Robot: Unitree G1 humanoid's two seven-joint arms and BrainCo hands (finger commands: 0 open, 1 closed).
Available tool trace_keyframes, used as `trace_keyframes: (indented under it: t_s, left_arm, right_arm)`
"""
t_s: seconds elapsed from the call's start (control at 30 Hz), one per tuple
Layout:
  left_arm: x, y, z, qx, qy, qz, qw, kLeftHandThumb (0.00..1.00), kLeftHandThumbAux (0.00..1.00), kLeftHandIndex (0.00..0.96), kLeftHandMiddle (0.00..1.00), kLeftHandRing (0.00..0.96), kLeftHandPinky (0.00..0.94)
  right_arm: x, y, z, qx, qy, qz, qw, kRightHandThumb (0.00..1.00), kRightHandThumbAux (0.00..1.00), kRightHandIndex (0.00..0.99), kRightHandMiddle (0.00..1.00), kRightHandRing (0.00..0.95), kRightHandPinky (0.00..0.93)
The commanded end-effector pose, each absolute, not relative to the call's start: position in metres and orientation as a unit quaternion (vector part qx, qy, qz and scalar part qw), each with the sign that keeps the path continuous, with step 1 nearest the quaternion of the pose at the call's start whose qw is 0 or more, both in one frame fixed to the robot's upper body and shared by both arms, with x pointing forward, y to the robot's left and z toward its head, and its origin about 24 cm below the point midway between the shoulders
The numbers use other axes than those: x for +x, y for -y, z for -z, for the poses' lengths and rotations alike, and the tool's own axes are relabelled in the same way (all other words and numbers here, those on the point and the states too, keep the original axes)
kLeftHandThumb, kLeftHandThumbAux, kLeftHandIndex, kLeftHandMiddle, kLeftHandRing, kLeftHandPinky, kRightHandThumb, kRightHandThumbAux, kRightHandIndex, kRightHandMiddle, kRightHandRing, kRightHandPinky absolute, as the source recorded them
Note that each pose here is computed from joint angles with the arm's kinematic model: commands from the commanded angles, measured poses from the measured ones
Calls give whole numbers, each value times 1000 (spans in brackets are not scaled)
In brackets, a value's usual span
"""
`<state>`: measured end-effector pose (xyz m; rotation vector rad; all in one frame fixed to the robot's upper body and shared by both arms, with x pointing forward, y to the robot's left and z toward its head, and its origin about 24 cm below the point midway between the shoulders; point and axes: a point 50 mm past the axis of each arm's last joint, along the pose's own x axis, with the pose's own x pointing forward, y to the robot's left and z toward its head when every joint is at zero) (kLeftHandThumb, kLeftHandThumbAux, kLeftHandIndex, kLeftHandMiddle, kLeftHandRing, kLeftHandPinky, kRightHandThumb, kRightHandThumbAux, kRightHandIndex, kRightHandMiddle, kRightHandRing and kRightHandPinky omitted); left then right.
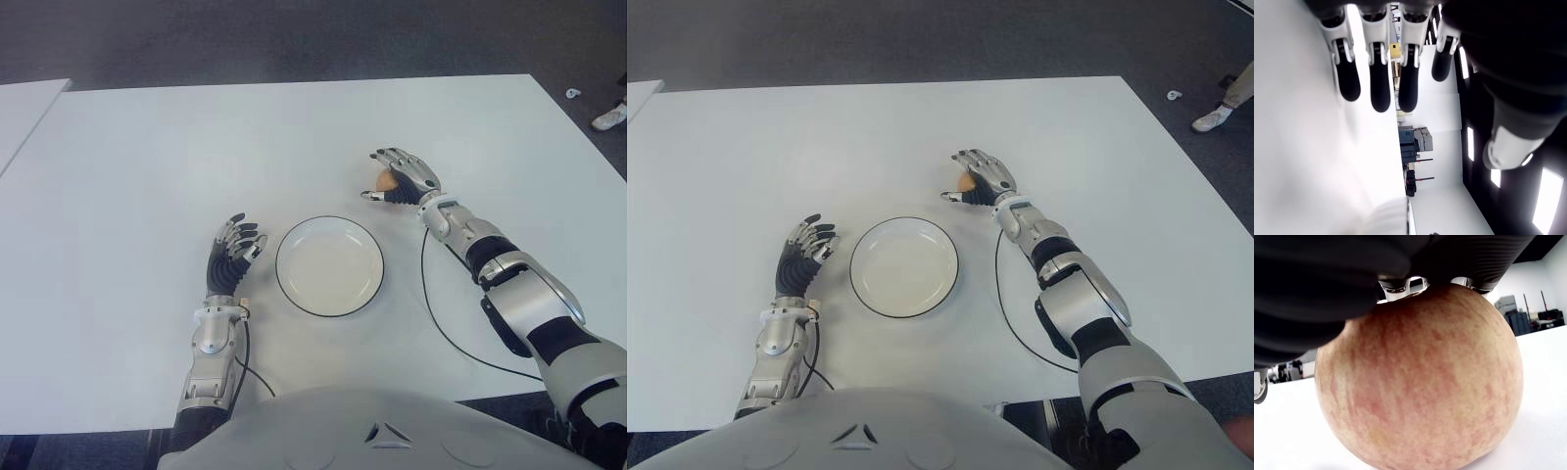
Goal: Put the apples into the plate.
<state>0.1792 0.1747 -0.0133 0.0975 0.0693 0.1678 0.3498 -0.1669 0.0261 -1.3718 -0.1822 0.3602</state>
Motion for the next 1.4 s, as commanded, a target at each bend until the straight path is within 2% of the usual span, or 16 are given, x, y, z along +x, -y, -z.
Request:
trace_keyframes:
  t_s: [0.03, 0.5, 0.8, 0.87, 1.0, 1.03, 1.07, 1.13, 1.17, 1.2, 1.27, 1.4]
  left_arm:
    - [174, -175, 17, 54, -56, -81, 994, 270, 621, 191, 314, 320, 313]
    - [166, -175, 12, 56, -61, -84, 993, 254, 602, 199, 311, 314, 308]
    - [163, -174, 10, 54, -61, -84, 993, 255, 599, 202, 316, 315, 304]
    - [162, -174, 10, 54, -62, -84, 993, 257, 598, 204, 319, 316, 306]
    - [161, -173, 9, 51, -61, -85, 993, 258, 596, 205, 320, 316, 307]
    - [161, -173, 9, 49, -60, -85, 993, 257, 589, 206, 322, 318, 307]
    - [160, -173, 8, 48, -59, -85, 993, 256, 585, 206, 322, 319, 306]
    - [160, -172, 8, 47, -58, -86, 993, 256, 581, 207, 323, 319, 306]
    - [160, -172, 8, 47, -57, -86, 993, 255, 579, 207, 323, 319, 306]
    - [159, -171, 7, 48, -56, -87, 993, 255, 578, 207, 323, 319, 306]
    - [159, -172, 7, 49, -54, -88, 993, 262, 579, 208, 324, 320, 309]
    - [158, -171, 6, 50, -54, -89, 993, 268, 580, 205, 325, 318, 302]
  right_arm:
    - [327, 173, 9, -632, 21, -208, 746, 229, 319, 0, 0, 0, 0]
    - [324, 176, 13, -626, 10, -208, 751, 238, 332, 0, 0, 0, 5]
    - [323, 179, 14, -618, 4, -198, 761, 279, 373, 2, 8, 15, 93]
    - [322, 180, 14, -616, 4, -194, 763, 334, 402, 25, 58, 69, 152]
    - [322, 181, 14, -606, 6, -177, 775, 372, 422, 54, 102, 113, 194]
    - [321, 181, 14, -601, 7, -167, 782, 454, 456, 157, 224, 218, 267]
    - [321, 182, 14, -598, 8, -160, 786, 508, 477, 223, 303, 287, 315]
    - [321, 182, 14, -595, 12, -153, 789, 555, 495, 281, 372, 346, 356]
    - [321, 183, 13, -594, 15, -150, 790, 610, 570, 332, 420, 393, 388]
    - [320, 183, 13, -595, 20, -142, 791, 630, 597, 350, 438, 409, 400]
    - [320, 183, 12, -598, 28, -132, 790, 751, 645, 375, 479, 515, 486]
    - [320, 184, 12, -609, 37, -118, 783, 816, 670, 393, 498, 589, 522]
